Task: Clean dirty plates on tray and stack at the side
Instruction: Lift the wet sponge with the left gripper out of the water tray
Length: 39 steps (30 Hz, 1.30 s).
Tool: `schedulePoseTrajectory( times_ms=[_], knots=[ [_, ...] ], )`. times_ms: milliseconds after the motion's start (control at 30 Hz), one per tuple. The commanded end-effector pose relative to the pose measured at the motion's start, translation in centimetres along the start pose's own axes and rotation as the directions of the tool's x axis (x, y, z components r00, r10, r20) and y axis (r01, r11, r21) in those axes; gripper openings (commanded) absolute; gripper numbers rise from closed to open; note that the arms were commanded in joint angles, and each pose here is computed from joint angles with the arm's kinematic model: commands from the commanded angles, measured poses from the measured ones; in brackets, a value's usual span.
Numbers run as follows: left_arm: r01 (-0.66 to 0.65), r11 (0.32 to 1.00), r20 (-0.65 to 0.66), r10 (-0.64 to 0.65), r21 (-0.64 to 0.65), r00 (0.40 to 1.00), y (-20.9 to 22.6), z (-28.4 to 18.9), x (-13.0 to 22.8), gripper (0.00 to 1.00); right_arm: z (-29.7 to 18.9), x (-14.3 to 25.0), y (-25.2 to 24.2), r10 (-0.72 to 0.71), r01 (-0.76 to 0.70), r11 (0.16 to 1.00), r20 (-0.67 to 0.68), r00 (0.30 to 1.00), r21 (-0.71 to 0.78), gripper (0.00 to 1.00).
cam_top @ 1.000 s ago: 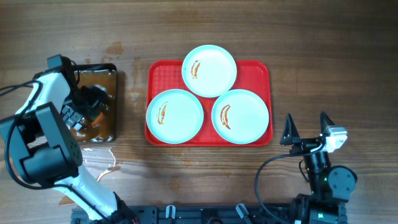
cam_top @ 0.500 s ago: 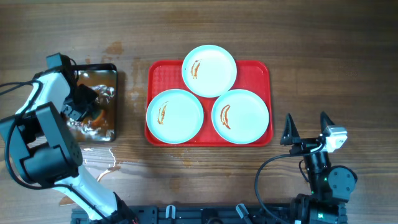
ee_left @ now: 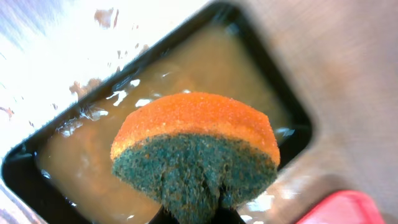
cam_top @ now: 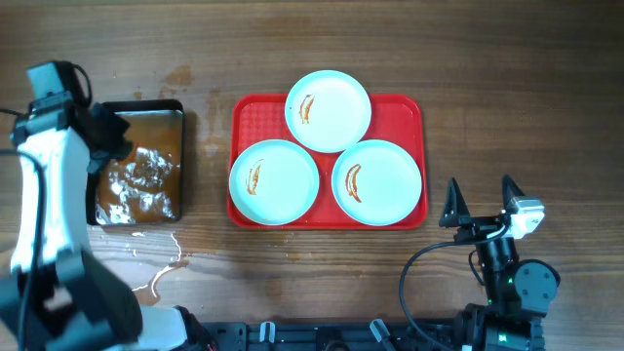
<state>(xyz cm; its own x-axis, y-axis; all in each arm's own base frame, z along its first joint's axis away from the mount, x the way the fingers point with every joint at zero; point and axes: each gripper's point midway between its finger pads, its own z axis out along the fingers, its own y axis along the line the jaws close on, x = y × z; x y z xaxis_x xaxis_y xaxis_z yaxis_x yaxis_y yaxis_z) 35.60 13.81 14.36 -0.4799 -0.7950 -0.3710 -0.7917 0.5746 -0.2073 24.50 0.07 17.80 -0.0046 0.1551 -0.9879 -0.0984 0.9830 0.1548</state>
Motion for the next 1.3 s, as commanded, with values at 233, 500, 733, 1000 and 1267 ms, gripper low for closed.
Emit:
schedulePoseTrajectory(
  times_ms=[233, 500, 733, 1000, 1267],
  knots=[
    [-0.006, 0.988, 0.221, -0.028, 0.154, 0.975, -2.3, -5.1, -3.8, 0.04, 0.0, -0.2, -0.2, -0.005, 0.005, 1.000, 0.010, 1.000, 0.010, 0.99],
    [-0.004, 0.992, 0.018, 0.002, 0.123, 1.000, -0.9, 6.5, 1.8, 0.04, 0.0, -0.2, -0.2, -0.004, 0.004, 1.000, 0.010, 1.000, 0.010, 1.00],
    [-0.157, 0.918, 0.130, 0.116, 0.365, 0.985, -5.0, -0.6, -0.6, 0.04, 0.0, -0.2, -0.2, -0.004, 0.004, 1.000, 0.010, 1.000, 0.010, 1.00],
    [-0.269, 0.831, 0.421, 0.047, 0.486, 0.906, -6.6, -12.3, -3.7, 0.04, 0.0, -0.2, -0.2, -0.004, 0.004, 1.000, 0.010, 1.000, 0.010, 1.00],
    [-0.140, 0.959, 0.232, 0.082, 0.246, 0.969, -1.8, 2.5, -0.7, 0.04, 0.0, -0.2, -0.2, -0.004, 0.004, 1.000, 0.010, 1.000, 0.010, 1.00]
  ],
)
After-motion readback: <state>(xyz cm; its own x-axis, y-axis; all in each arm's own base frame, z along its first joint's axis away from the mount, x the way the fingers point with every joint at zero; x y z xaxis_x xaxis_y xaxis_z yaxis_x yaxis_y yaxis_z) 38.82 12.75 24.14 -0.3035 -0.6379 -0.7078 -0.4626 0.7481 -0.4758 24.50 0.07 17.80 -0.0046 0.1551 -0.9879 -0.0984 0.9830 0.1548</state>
